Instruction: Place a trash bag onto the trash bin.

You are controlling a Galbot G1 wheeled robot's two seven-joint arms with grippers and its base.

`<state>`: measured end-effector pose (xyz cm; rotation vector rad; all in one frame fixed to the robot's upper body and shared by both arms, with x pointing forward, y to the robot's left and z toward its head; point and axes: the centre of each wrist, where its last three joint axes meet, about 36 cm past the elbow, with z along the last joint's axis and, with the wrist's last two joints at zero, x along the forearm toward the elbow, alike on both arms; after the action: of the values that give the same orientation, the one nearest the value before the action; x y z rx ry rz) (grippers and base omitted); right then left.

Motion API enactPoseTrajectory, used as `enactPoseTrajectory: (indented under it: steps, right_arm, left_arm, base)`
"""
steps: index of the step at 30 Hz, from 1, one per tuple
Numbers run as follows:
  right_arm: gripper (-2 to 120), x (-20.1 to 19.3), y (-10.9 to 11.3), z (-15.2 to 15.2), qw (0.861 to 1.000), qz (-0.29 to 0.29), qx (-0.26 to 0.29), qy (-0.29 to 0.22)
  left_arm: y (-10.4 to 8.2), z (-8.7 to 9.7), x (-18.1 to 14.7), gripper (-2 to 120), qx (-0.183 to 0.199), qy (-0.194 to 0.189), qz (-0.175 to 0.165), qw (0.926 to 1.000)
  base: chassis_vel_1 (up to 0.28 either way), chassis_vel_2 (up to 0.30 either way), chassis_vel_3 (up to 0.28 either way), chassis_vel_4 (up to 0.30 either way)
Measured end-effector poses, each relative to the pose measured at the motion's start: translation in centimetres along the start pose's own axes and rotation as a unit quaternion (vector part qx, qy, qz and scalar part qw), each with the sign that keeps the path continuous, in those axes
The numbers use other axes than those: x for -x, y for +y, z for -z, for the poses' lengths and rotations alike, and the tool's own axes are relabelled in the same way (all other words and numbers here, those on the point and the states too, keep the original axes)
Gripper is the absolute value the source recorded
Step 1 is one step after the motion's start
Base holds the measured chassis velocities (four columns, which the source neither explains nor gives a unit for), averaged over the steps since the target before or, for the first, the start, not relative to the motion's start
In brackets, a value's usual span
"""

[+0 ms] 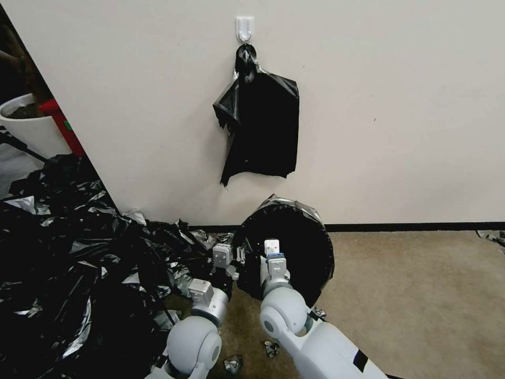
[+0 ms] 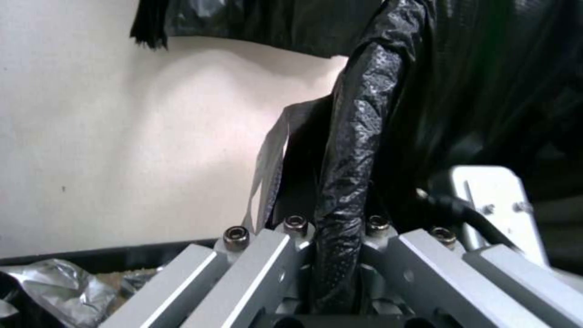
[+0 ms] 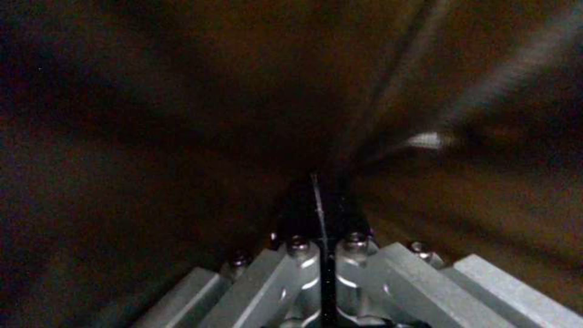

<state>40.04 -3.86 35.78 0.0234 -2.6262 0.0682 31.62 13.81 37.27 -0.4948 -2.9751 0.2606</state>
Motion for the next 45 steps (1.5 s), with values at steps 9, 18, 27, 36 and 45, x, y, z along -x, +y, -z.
enactPoseTrajectory:
  steps: [9, 18, 27, 36, 45]
  right_arm:
    - [0, -0.6, -1.4, 0.6, 1.000, -0.006, -0.001, -0.010]
    - [0, -4.1, -1.4, -0.3, 0.999, 0.044, 0.003, -0.019]
    - [21, -10.3, -5.7, -0.2, 0.960, 0.201, -0.051, -0.187]
    - [53, -12.4, -10.1, 1.4, 0.914, 0.149, -0.127, -0.356]
    - [85, -12.1, -10.0, 0.6, 0.925, 0.140, -0.105, -0.337]
  left_arm:
    - [0.4, -0.1, 0.3, 1, 0.005, 0.014, 0.003, 0.9999]
    - [0.9, 0.3, 1.2, 1, 0.001, 0.040, 0.022, 0.9989]
    - [2.4, 3.2, 3.4, 1, -0.038, 0.183, 0.076, 0.9793]
    - [3.0, 8.0, 5.5, 1, -0.103, 0.283, 0.083, 0.9501]
    - [3.2, 5.8, 6.2, 1, -0.138, 0.330, 0.093, 0.9290]
  base:
    - [0.000, 0.000, 0.000, 0.000]
    - [0.000, 0.000, 0.000, 0.000]
    - [0.000, 0.000, 0.000, 0.000]
    - [0.000, 0.000, 0.000, 0.000]
    - [0.000, 0.000, 0.000, 0.000]
